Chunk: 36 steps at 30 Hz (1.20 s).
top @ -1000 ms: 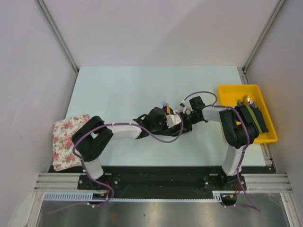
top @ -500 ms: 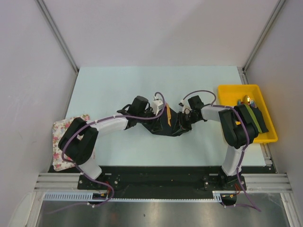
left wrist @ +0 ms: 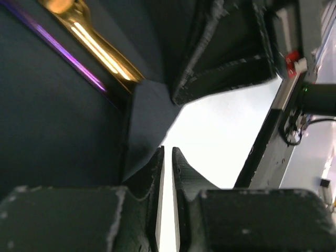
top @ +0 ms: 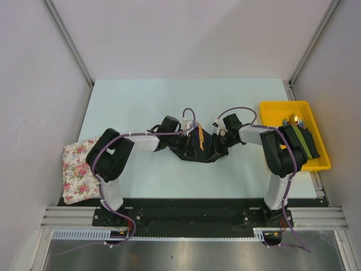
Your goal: Place the utensils on the paper napkin and roll it up
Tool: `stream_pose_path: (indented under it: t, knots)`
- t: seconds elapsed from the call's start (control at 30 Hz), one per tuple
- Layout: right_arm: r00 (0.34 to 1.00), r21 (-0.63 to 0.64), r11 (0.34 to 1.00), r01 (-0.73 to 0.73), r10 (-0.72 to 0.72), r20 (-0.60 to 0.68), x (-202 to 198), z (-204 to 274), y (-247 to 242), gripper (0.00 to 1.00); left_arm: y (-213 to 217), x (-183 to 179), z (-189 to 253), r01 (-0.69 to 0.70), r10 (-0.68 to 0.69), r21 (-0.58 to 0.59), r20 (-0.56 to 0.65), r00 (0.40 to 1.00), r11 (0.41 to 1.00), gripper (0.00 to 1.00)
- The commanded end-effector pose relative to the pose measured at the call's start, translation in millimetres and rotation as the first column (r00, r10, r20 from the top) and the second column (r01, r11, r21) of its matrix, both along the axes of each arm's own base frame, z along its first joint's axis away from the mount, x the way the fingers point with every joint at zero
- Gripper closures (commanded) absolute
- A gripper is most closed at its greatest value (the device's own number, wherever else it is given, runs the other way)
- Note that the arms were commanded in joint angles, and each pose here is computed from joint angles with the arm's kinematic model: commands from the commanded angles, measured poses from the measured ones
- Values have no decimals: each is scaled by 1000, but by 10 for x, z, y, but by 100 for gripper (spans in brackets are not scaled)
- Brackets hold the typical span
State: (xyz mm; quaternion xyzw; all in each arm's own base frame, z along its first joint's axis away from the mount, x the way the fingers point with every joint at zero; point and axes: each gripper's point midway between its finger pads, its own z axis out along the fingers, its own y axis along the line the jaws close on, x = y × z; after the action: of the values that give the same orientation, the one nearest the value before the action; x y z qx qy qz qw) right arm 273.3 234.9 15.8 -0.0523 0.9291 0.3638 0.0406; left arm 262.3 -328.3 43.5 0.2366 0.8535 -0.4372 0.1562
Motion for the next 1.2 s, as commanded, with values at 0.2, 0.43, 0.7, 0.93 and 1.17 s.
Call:
stream_pose_path:
  t: [0.2,0.43,0.7,0.93,1.17]
  knots:
    - [998,-47,999,-9,12,59,124,-33,-8,93,25,270,-36,-87,85,-30,-46,995,996,91]
    - [996,-4,1000,-19,19,82,190,102,90,93,82,282,-185,-104,105,29,-53,993,994,94]
    - [996,-20,999,-34,35,82,196,72,120,99,112,296,-206,-107,109,45,-40,993,993,95]
    - [998,-86,996,-35,40,52,178,-152,51,100,48,308,-42,-95,95,-10,-15,995,995,95]
    - [998,-89,995,-42,45,40,170,-174,79,100,30,305,39,-90,90,-32,9,996,995,92]
